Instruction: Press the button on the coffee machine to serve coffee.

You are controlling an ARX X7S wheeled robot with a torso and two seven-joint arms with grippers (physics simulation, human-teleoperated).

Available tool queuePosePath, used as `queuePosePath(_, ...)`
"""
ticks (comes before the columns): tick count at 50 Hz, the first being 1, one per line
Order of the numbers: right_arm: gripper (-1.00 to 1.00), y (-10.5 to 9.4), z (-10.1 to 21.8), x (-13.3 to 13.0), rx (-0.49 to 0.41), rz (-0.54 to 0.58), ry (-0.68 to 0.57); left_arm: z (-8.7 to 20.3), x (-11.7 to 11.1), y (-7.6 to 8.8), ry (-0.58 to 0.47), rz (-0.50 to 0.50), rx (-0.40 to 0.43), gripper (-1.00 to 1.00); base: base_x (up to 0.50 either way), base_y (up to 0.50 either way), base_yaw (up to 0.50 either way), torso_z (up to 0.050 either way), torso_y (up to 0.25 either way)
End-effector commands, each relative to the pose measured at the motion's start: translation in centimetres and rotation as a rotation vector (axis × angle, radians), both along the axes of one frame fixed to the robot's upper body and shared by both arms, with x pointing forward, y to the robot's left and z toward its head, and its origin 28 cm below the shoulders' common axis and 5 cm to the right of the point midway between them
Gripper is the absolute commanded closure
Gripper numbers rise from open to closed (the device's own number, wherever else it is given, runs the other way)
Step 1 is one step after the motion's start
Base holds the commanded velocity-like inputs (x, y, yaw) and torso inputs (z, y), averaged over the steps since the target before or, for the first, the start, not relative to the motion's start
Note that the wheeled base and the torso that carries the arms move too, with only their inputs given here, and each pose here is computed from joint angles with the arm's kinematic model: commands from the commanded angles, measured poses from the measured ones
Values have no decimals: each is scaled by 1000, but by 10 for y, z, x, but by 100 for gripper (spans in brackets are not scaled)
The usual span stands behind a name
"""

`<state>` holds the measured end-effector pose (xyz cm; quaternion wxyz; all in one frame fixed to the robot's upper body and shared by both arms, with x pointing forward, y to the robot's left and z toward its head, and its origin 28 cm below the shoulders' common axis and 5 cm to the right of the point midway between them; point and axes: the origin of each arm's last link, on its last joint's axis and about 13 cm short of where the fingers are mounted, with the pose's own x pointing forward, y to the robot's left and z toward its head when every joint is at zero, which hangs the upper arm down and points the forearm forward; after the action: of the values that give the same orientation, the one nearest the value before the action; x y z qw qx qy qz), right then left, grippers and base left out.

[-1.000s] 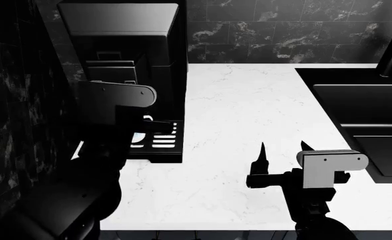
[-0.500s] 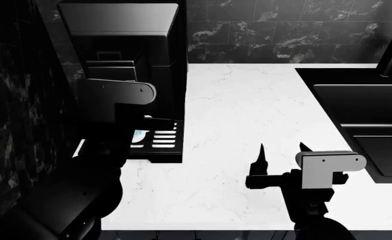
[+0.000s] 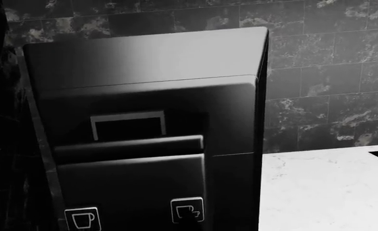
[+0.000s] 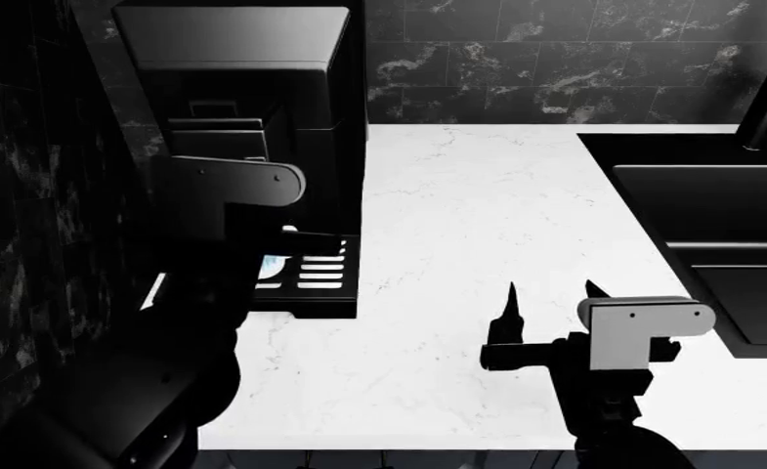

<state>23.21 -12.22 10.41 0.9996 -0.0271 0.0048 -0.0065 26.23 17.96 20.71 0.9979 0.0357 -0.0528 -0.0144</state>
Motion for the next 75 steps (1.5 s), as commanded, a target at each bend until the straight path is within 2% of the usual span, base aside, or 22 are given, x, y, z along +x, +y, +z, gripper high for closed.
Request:
queuePosePath(1, -100, 0, 0, 0, 0, 0, 1, 4, -6, 1, -6, 0, 6, 100, 0, 0, 0, 0, 0)
queuePosePath(17, -100, -1, 2, -1, -1, -6, -2, 4, -25, 5, -14, -5, 26, 100, 0, 0, 0, 0, 0)
queuePosePath(31, -100, -1, 2, -3, 0, -11, -6, -4, -30, 18, -30, 22, 4, 100, 0, 0, 0, 0, 0)
queuePosePath(32, -100, -1, 2, -2, 1, -9, -5, -5, -32, 17, -30, 21, 4, -100, 0, 0, 0, 0, 0)
queuePosePath(46, -100, -2, 0, -4, 5, -13, -3, -12, -46, 26, -40, 37, 36, -100, 0, 0, 0, 0, 0)
queuePosePath(50, -100, -2, 0, -4, 4, -14, -3, -19, -46, 30, -24, 52, 50, -100, 0, 0, 0, 0, 0)
queuePosePath(60, -100, -3, 0, -6, 4, -18, -5, -30, -45, 43, 4, 84, 20, -100, 0, 0, 0, 0, 0)
queuePosePath(75, -100, -3, 4, -8, 1, -22, -11, -52, -40, 46, 77, 89, 17, -100, 0, 0, 0, 0, 0)
